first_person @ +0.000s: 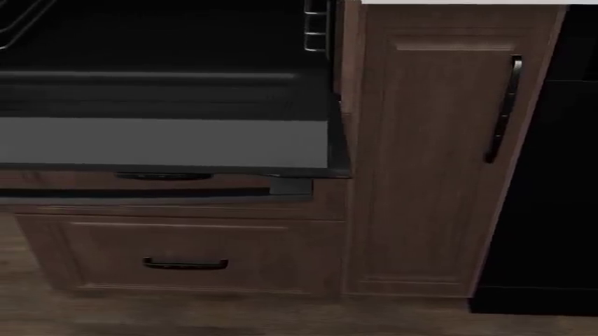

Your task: Close the oven door

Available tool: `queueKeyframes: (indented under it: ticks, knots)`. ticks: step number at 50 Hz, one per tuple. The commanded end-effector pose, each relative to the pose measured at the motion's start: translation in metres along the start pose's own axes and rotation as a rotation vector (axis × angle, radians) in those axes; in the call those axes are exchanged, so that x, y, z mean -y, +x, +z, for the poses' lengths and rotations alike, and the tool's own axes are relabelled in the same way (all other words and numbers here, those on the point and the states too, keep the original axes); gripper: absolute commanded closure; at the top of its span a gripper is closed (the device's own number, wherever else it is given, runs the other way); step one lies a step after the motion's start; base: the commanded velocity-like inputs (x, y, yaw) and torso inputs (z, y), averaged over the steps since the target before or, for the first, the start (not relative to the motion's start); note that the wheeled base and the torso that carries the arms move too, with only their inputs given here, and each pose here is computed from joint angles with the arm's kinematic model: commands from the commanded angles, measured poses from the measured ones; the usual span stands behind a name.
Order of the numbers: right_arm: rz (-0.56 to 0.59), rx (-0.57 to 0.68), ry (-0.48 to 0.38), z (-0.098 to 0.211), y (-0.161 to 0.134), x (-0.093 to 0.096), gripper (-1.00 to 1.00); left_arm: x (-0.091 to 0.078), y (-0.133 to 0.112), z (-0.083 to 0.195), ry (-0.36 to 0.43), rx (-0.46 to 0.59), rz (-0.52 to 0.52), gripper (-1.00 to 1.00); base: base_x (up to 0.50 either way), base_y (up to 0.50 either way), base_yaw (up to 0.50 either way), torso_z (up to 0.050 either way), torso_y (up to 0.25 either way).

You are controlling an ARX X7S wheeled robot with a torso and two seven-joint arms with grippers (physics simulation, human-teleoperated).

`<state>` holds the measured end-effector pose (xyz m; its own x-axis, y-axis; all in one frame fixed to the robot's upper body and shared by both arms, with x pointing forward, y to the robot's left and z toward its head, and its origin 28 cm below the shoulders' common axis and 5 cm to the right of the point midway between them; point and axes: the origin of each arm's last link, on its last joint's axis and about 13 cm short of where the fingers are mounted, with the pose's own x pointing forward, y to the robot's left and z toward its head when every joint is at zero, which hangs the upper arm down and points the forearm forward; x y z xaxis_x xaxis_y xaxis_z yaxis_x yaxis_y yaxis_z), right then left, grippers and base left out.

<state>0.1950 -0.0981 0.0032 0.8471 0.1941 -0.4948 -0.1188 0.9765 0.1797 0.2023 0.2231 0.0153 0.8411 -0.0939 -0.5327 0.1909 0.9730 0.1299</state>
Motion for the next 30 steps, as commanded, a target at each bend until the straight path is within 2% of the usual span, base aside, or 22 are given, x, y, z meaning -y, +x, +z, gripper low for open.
queueKeyframes:
  ticks: [1,17,19,30]
  knots:
    - [0.002,0.001,0.003,-0.0003,-0.0001,0.0000,-1.00,-0.0003,0.0008,-0.0011,-0.001,0.004,0.002,-1.00,0.00,0.23,0.00,0.000,0.000]
    - [0.006,-0.003,-0.007,-0.0010,0.0000,-0.0006,-1.00,0.0000,0.0028,-0.0009,-0.001,0.006,-0.001,-1.00,0.00,0.23,0.00,0.000,0.000]
    - [0.007,-0.004,-0.003,-0.0021,0.0005,-0.0002,-1.00,-0.0006,-0.0013,0.0058,-0.002,0.008,-0.004,-1.00,0.00,0.23,0.00,0.000,0.000]
    - [0.013,0.001,-0.005,-0.0012,0.0002,-0.0005,-1.00,-0.0011,0.0024,-0.0002,0.000,0.009,0.004,-1.00,0.00,0.23,0.00,0.000,0.000]
